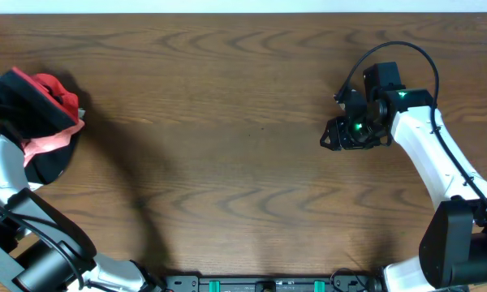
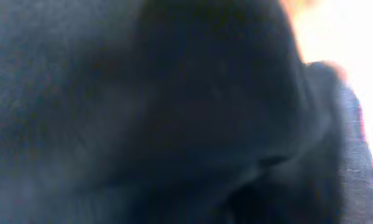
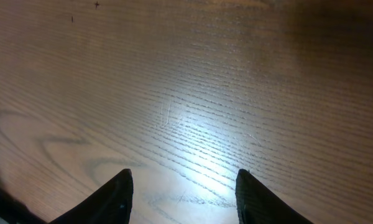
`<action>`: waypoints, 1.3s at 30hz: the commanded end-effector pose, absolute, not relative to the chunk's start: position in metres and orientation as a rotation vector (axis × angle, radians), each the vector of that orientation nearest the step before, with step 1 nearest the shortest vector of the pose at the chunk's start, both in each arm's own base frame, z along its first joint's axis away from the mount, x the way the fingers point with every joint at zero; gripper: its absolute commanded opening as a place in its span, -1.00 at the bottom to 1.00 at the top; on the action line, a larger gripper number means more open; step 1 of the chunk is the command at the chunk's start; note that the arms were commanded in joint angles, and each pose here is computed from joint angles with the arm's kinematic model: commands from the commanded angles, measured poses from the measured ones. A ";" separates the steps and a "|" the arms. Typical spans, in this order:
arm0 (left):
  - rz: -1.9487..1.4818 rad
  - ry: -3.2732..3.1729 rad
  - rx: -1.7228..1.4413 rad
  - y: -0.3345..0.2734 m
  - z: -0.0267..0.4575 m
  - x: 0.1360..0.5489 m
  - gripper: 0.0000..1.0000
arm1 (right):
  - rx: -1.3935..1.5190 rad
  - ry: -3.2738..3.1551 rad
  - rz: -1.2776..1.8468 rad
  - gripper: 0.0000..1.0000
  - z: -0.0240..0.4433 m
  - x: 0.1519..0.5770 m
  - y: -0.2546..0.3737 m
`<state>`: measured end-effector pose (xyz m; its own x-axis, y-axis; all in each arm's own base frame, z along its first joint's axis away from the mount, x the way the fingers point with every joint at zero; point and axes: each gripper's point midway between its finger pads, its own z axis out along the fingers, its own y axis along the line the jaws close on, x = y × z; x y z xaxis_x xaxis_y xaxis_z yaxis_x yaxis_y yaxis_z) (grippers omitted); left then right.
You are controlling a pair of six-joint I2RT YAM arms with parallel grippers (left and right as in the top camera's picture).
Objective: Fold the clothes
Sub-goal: 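Carry the folded black pants leftward with the left gripper onto the clothes pile, then press the pants down on the pile and open the left gripper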
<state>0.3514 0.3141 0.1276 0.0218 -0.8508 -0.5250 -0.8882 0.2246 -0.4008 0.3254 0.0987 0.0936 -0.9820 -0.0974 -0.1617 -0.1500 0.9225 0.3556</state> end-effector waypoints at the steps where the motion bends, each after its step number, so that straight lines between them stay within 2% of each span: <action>1: 0.088 1.815 -1.641 0.315 0.131 0.343 0.00 | -0.200 2.945 0.567 0.04 0.092 0.324 0.101; 5: -0.007 1.878 -1.651 0.296 0.128 0.341 0.15 | -0.202 2.939 0.566 0.04 0.092 0.325 0.102; 9: -0.208 1.888 -1.581 0.273 0.144 0.357 0.27 | -0.202 2.938 0.566 0.04 0.092 0.326 0.102; 14: -0.363 1.809 -1.361 0.259 0.201 0.382 0.38 | -0.203 2.937 0.565 0.05 0.092 0.326 0.101; 19: -0.361 1.768 -0.923 0.231 0.284 0.398 0.35 | -0.204 2.928 0.560 0.05 0.089 0.327 0.101; 20: -0.329 1.781 -0.869 0.227 0.291 0.396 0.32 | -0.204 2.927 0.560 0.05 0.088 0.327 0.101; 23: -0.283 1.826 -0.814 0.224 0.288 0.391 0.03 | -0.204 2.932 0.561 0.04 0.084 0.325 0.101; 28: -0.296 1.895 -0.851 0.223 0.266 0.388 0.00 | -0.200 2.947 0.562 0.04 0.076 0.320 0.100; 32: -0.290 1.886 -0.841 0.226 0.266 0.392 -0.05 | -0.200 2.948 0.562 0.05 0.075 0.320 0.100; 37: -0.227 1.871 -0.768 0.239 0.265 0.404 -0.43 | -0.203 2.935 0.561 0.04 0.076 0.323 0.101; 39: -0.230 1.876 -0.772 0.245 0.252 0.413 -0.45 | -0.203 2.932 0.561 0.03 0.076 0.323 0.101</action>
